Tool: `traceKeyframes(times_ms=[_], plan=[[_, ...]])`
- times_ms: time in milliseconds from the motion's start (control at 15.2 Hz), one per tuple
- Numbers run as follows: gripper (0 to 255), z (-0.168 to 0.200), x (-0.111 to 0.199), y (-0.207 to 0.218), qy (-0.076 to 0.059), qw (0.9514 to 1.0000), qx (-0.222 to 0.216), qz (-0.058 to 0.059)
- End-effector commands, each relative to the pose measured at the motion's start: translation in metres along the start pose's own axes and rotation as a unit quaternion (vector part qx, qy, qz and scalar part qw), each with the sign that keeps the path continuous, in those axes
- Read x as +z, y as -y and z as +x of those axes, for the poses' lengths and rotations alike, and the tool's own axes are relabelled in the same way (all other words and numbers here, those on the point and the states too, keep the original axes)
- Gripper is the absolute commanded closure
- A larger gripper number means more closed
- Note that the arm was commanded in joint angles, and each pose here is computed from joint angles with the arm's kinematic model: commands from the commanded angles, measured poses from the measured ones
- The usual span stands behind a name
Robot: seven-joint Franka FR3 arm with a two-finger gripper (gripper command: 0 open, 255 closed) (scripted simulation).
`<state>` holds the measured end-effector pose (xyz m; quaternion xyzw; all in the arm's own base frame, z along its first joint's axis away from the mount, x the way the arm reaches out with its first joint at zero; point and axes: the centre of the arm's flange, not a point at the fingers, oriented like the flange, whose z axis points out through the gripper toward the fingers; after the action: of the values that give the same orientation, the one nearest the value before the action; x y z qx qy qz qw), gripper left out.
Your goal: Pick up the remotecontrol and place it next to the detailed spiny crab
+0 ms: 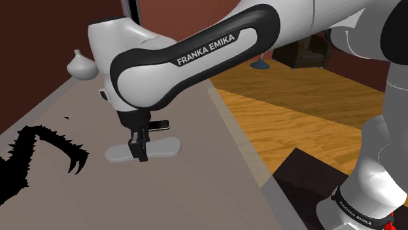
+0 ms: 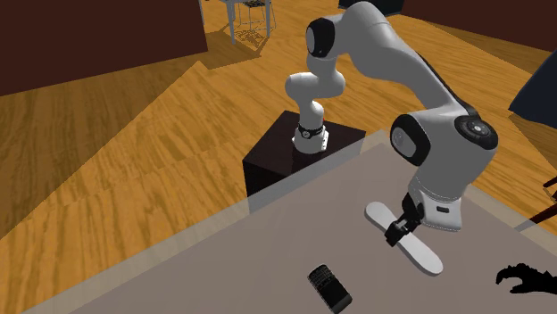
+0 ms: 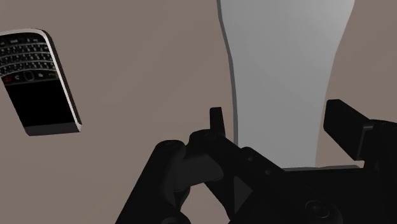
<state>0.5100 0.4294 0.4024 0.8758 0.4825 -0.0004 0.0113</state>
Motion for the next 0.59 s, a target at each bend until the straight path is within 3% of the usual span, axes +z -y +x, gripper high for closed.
traceKeyframes(times_ms=[0,528], plan=[[255,0.000,0.010,0.000,-0.001,1.0000,0.000,0.000],[255,0.000,0.052,0.001,-0.001,1.0000,0.000,0.000]])
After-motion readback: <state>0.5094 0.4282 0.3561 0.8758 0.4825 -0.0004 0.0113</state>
